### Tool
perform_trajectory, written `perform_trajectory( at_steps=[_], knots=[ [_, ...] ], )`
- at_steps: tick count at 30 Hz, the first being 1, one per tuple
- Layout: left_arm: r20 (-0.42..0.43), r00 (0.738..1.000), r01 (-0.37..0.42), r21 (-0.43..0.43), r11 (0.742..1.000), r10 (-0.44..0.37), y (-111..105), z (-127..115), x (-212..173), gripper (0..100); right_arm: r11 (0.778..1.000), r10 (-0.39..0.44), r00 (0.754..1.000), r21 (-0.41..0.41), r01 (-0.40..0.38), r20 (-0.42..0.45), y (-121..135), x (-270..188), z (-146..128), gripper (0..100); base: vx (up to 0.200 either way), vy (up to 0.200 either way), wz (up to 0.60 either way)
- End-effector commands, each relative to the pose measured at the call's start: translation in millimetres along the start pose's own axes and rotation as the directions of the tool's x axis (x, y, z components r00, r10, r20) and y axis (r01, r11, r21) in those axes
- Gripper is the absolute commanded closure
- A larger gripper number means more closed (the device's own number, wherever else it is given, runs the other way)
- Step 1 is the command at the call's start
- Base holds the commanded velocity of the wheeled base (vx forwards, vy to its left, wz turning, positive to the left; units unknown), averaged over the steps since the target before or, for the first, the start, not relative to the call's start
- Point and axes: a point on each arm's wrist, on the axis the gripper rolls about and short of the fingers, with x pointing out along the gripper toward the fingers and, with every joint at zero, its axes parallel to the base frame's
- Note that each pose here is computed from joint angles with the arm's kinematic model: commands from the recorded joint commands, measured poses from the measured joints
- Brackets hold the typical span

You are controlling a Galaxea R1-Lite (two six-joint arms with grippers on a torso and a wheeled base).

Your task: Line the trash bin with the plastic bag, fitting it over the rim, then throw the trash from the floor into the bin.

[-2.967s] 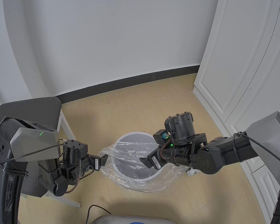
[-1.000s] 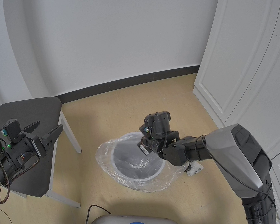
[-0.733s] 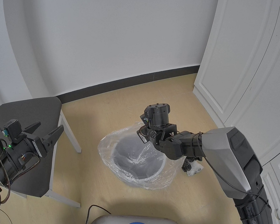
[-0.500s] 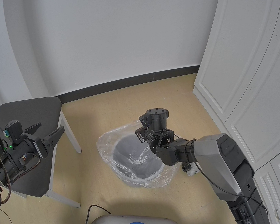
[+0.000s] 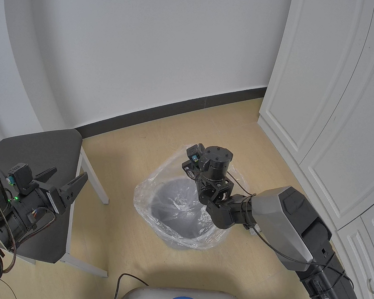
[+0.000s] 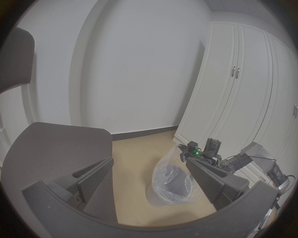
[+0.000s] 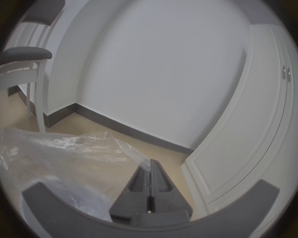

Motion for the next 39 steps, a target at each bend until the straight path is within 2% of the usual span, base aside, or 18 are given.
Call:
perform_trajectory(
  at_steps=[1, 4, 10, 12, 24, 25, 33, 34, 38, 39],
  knots=[
    [-0.011, 1.000, 0.002, 0.000, 1.000, -0.002, -0.2, -2.3, -0.2, 0, 0.997, -0.007, 0.999, -0.083, 0.010, 0.035, 16.1, -2.4, -17.4, 100, 0.000, 0.000, 0.00],
    [-0.012, 1.000, 0.006, 0.000, 1.000, -0.006, -1.1, -2.5, -0.1, 0, 0.996, 0.014, 0.998, -0.083, -0.009, 0.062, 31.3, -6.8, -29.2, 100, 0.000, 0.000, 0.00],
    [-0.018, 1.000, 0.007, 0.000, 1.000, -0.007, -1.2, -3.7, -0.6, 0, 0.997, 0.027, 0.997, -0.075, -0.021, 0.073, 39.6, -10.2, -33.2, 100, 0.000, 0.000, 0.00],
    [-0.024, 1.000, 0.004, -0.001, 1.000, -0.004, -0.9, -5.0, -0.1, 0, 0.998, 0.043, 0.995, -0.047, -0.040, 0.084, 42.2, -11.5, -32.3, 100, 0.000, 0.000, 0.00],
    [-0.026, 1.000, 0.005, -0.001, 1.000, -0.005, -1.1, -5.3, -0.3, 0, 0.999, 0.037, 0.992, -0.022, -0.034, 0.120, 32.3, -7.8, -27.7, 100, 0.000, 0.000, 0.00],
    [-0.027, 1.000, 0.005, -0.001, 1.000, -0.005, -1.1, -5.6, -0.1, 0, 0.999, 0.040, 0.991, -0.020, -0.037, 0.126, 31.4, -7.7, -26.2, 0, 0.000, 0.000, 0.00],
    [-0.051, 0.998, 0.021, -0.001, 1.000, -0.021, -4.3, -10.2, -2.8, 0, 0.998, 0.049, 0.989, 0.028, -0.053, 0.136, 29.4, -8.0, -20.3, 0, 0.000, 0.000, 0.00],
    [-0.068, 0.997, 0.035, -0.002, 0.999, -0.035, -7.2, -13.6, -5.4, 0, 0.996, 0.045, 0.990, 0.068, -0.054, 0.133, 23.8, -7.2, -12.2, 0, 0.000, 0.000, 0.00],
    [-0.083, 0.996, 0.044, -0.001, 0.999, -0.044, -9.0, -16.6, -6.9, 0, 0.995, 0.046, 0.992, 0.082, -0.056, 0.116, 8.6, -1.1, -7.3, 0, 0.000, 0.000, 0.00],
    [-0.097, 0.994, 0.051, 0.000, 0.999, -0.051, -10.3, -19.2, -8.1, 0, 0.992, 0.054, 0.995, 0.109, -0.063, 0.082, -2.5, 3.7, -6.0, 0, 0.000, 0.000, 0.00]
  ],
)
